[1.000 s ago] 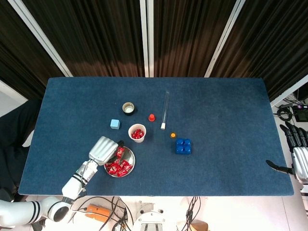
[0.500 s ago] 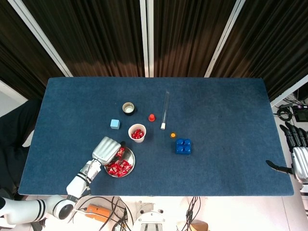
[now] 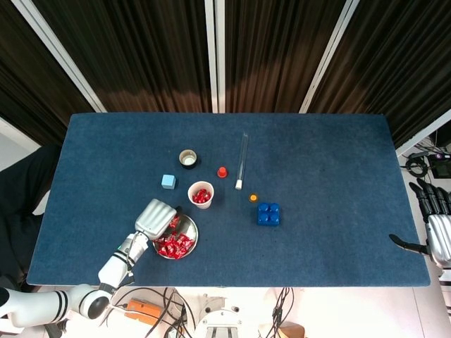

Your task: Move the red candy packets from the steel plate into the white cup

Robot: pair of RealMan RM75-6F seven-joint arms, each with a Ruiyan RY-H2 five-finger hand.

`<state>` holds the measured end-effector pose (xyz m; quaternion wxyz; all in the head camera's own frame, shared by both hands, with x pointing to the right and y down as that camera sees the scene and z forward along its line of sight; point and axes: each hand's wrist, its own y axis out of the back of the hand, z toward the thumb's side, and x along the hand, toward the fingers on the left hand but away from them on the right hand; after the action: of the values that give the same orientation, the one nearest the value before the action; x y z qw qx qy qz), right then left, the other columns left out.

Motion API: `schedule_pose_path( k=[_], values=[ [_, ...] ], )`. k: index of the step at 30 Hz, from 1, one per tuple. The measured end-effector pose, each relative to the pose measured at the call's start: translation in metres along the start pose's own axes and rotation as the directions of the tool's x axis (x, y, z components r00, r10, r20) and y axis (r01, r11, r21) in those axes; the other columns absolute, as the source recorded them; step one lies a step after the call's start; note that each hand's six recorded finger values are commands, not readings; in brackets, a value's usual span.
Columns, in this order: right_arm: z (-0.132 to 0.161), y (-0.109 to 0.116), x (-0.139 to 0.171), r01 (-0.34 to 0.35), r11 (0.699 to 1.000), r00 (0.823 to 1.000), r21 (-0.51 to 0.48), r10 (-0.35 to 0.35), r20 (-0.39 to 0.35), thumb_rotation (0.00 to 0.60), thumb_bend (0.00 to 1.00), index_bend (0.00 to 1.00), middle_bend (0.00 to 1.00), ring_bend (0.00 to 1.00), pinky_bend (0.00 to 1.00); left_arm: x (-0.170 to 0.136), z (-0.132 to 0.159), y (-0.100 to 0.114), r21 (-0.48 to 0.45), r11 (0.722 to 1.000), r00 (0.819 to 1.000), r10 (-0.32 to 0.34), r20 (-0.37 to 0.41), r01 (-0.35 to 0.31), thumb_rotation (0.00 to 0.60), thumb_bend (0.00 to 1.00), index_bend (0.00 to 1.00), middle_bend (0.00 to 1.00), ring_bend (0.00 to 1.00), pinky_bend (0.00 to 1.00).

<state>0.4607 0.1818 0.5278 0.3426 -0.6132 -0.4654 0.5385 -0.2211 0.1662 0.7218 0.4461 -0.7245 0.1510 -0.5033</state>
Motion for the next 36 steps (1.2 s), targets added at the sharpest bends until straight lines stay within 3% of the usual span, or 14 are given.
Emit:
schedule_pose_path(
  k=[6, 11, 25, 31, 36],
  values=[
    [0.001, 0.0, 0.0, -0.002, 1.0, 1.0, 0.002, 0.002, -0.002, 0.6, 0.16, 0.0, 0.06, 0.0, 0.09, 0.001, -0.003, 0.001, 0.013, 1.0, 1.0, 0.003, -0.007, -0.002, 0.6, 0.2, 0.43, 0.85, 0.78, 0.79],
    [0.002, -0.001, 0.0, -0.005, 1.0, 1.0, 0.002, 0.005, -0.002, 0.6, 0.16, 0.0, 0.06, 0.0, 0.09, 0.002, -0.006, -0.001, 0.038, 0.999, 1.0, 0.0, -0.013, 0.001, 0.6, 0.29, 0.47, 0.85, 0.78, 0.79],
    [0.004, 0.001, 0.001, 0.001, 1.0, 1.0, 0.003, -0.001, -0.005, 0.6, 0.16, 0.0, 0.06, 0.0, 0.09, 0.0, -0.012, -0.006, -0.002, 1.0, 1.0, -0.012, -0.008, 0.012, 0.6, 0.41, 0.59, 0.85, 0.78, 0.79],
    [0.004, 0.001, 0.002, 0.006, 1.0, 1.0, 0.001, -0.006, -0.004, 0.6, 0.16, 0.0, 0.06, 0.0, 0.09, -0.005, -0.009, 0.01, -0.04, 0.999, 0.999, 0.033, 0.004, -0.033, 0.6, 0.39, 0.59, 0.85, 0.78, 0.79],
    [0.003, 0.001, 0.003, 0.007, 1.0, 1.0, 0.0, -0.007, -0.002, 0.6, 0.16, 0.0, 0.06, 0.0, 0.09, -0.01, -0.002, 0.042, -0.13, 0.986, 0.994, 0.11, 0.022, -0.107, 0.6, 0.39, 0.59, 0.85, 0.78, 0.79]
  ],
)
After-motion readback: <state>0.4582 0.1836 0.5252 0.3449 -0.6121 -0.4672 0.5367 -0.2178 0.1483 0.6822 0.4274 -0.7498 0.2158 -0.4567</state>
